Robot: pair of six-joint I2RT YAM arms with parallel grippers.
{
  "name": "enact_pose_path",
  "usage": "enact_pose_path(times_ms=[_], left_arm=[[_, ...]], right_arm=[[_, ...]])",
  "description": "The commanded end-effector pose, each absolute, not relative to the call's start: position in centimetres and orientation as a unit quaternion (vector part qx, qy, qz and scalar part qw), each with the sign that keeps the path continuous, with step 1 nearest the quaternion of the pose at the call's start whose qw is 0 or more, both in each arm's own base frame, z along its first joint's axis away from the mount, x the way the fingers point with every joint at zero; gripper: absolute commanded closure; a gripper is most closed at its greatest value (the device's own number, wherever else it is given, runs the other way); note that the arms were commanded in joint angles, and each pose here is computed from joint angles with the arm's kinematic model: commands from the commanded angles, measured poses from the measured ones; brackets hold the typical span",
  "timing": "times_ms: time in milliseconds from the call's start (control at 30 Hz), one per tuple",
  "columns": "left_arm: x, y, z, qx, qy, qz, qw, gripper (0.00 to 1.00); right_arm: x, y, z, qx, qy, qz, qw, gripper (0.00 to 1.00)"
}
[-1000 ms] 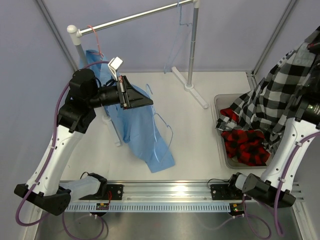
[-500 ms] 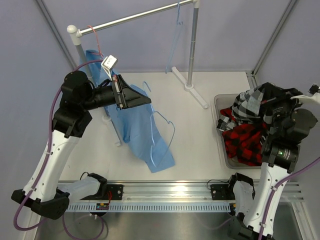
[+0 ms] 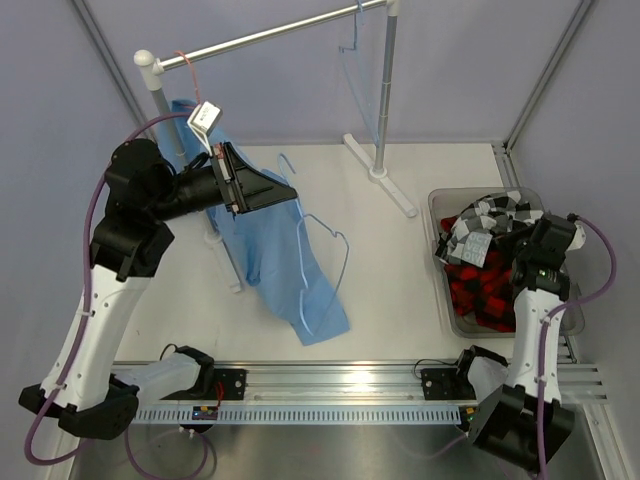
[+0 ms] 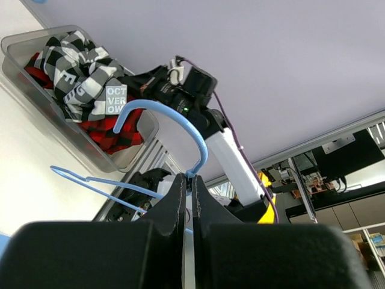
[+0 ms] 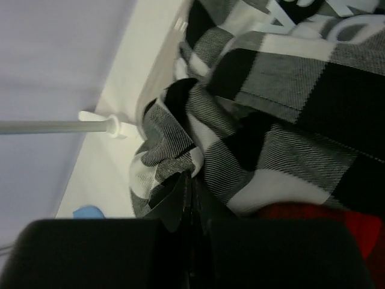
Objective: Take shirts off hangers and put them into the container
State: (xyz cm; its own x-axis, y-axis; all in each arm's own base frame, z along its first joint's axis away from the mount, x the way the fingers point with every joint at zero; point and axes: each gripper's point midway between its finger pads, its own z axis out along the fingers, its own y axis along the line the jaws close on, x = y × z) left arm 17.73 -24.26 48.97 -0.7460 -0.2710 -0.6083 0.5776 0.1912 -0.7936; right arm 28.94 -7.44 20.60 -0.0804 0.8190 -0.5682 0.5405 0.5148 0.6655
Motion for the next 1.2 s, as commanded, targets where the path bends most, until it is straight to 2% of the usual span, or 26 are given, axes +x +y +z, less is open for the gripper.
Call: enact_pose_path(times_ms=[0,100,200,267,300,367,400,433,500,633,767,800,900,967,1033,1067,1167], left_arm=[[17.3,-23.7,50.6,0.111,0.685,-0.62,0.367,1.0],[18.1,-23.5,49.6,0.094,0.713,-0.593,0.362,1.0],[21.2,-23.2,45.4,0.047,0.785,-0.522,0.331,1.0],[22.5,-22.9,44.4,0.04,0.808,-0.488,0.329,1.0],[23.5,-22.5,44.3,0.029,0.812,-0.469,0.345,1.0],[24.8,-22.2,44.2,0.029,0.821,-0.442,0.36,1.0],[25.6,-21.7,43.9,0.022,0.826,-0.423,0.372,1.0],[26.1,-21.5,43.5,0.028,0.83,-0.407,0.38,1.0],[27.3,-21.3,42.4,0.033,0.838,-0.38,0.39,1.0],[28.5,-21.2,40.9,0.054,0.85,-0.341,0.398,1.0],[29.1,-21.4,41.2,0.067,0.849,-0.319,0.415,1.0],[29.1,-21.6,41.4,0.07,0.849,-0.311,0.421,1.0],[29.4,-22.5,41.0,0.077,0.856,-0.297,0.417,1.0],[29.7,-23.0,40.3,0.079,0.862,-0.29,0.408,1.0],[29.4,-23.4,40.1,0.085,0.867,-0.281,0.403,1.0],[29.4,-23.6,39.8,0.088,0.869,-0.277,0.4,1.0],[29.1,-24.0,39.5,0.094,0.873,-0.272,0.394,1.0]], right_arm=[[28.8,-8.4,16.8,0.518,0.733,0.116,0.424,1.0],[28.1,-8.4,14.0,0.547,0.751,0.098,0.358,1.0],[28.0,-7.9,16.1,0.515,0.751,0.101,0.402,0.97],[27.8,-7.8,18.6,0.484,0.755,0.098,0.432,0.81],[27.9,-7.2,19.3,0.465,0.768,0.086,0.432,0.64],[28.6,-6.8,22.9,0.424,0.776,0.088,0.459,0.55],[28.9,-6.2,24.2,0.409,0.777,0.094,0.469,0.46],[29.2,-5.9,27.7,0.392,0.766,0.1,0.499,0.41],[29.1,-4.7,30.9,0.375,0.757,0.129,0.519,0.32],[28.1,-2.2,40.8,0.327,0.714,0.195,0.587,0.2],[26.2,3.0,47.4,0.214,0.7,0.305,0.61,0.16],[24.9,6.3,48.4,0.153,0.706,0.378,0.579,0.17],[21.4,12.1,49.6,0.037,0.712,0.485,0.507,0.21],[18.4,14.9,48.5,-0.013,0.728,0.52,0.447,0.21],[17.0,15.5,47.0,-0.051,0.746,0.502,0.435,0.2],[16.1,15.8,45.2,-0.045,0.769,0.5,0.394,0.21],[15.3,16.2,43.1,-0.062,0.794,0.49,0.354,0.3]])
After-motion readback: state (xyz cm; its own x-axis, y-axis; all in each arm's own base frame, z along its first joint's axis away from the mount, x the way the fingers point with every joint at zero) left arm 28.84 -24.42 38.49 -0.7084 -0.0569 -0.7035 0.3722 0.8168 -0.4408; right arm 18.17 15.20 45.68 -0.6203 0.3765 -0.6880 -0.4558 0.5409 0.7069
